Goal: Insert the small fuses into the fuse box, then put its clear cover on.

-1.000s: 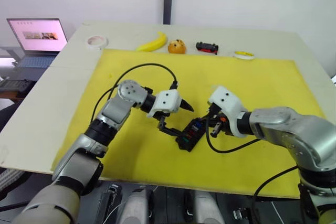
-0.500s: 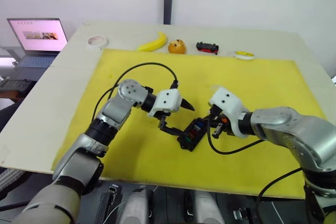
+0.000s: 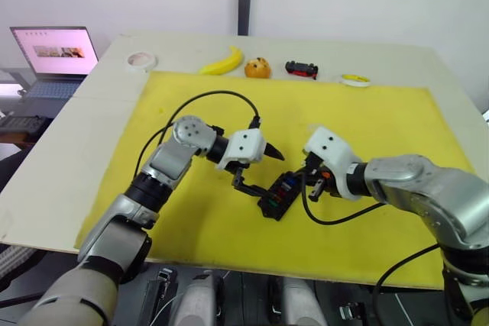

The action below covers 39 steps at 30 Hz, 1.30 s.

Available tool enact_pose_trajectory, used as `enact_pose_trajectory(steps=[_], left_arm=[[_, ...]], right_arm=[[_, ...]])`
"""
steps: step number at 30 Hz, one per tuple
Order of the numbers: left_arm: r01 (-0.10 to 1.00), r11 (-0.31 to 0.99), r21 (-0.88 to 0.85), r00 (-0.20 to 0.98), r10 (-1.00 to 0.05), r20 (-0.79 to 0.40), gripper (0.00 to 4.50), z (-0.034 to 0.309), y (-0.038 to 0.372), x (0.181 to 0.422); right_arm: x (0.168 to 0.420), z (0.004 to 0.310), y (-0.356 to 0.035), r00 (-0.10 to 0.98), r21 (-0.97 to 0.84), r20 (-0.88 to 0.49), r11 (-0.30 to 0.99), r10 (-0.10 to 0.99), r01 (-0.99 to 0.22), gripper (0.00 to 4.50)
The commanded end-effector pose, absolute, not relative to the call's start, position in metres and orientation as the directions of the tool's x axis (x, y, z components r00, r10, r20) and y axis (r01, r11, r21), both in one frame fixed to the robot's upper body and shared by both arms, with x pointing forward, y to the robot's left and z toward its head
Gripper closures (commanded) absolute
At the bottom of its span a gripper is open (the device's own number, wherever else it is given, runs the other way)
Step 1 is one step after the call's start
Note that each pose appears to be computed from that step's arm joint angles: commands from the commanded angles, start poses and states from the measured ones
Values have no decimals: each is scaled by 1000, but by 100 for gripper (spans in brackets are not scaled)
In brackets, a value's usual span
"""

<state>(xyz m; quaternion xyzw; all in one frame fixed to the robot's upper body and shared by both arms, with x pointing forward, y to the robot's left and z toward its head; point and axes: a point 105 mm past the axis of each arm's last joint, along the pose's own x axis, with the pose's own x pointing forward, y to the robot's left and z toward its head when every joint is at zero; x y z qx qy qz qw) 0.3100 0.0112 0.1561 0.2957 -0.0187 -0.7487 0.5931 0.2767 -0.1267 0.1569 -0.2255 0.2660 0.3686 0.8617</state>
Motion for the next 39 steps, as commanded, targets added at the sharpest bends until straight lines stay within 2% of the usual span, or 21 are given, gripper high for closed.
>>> enact_pose_trajectory(steps=[1,22,23,27,34,36,39], left_arm=[[848,-305,433,-123,-909,-399,4,170,7,309],[844,-314,436,-132,-908,-398,4,168,5,305],[843,-314,436,-132,-908,-398,0,168,5,305],[843,-315,436,-132,-907,-399,0,168,6,305],[843,-320,431,-138,-905,-403,0,167,6,305],[844,-323,429,-141,-904,-403,0,166,7,305],[845,-325,424,-145,-904,-403,0,167,7,304]], right_arm=[[277,160,-129,599,-224,-624,620,502,-752,450],[277,167,-128,581,-241,-631,582,514,-777,450],[277,170,-127,585,-247,-624,580,518,-776,380],[277,181,-129,611,-278,-596,580,521,-766,209],[277,192,-135,644,-288,-526,596,555,-749,209],[275,191,-133,642,-257,-462,600,612,-757,209],[271,195,-126,640,-189,-298,614,708,-766,209]])
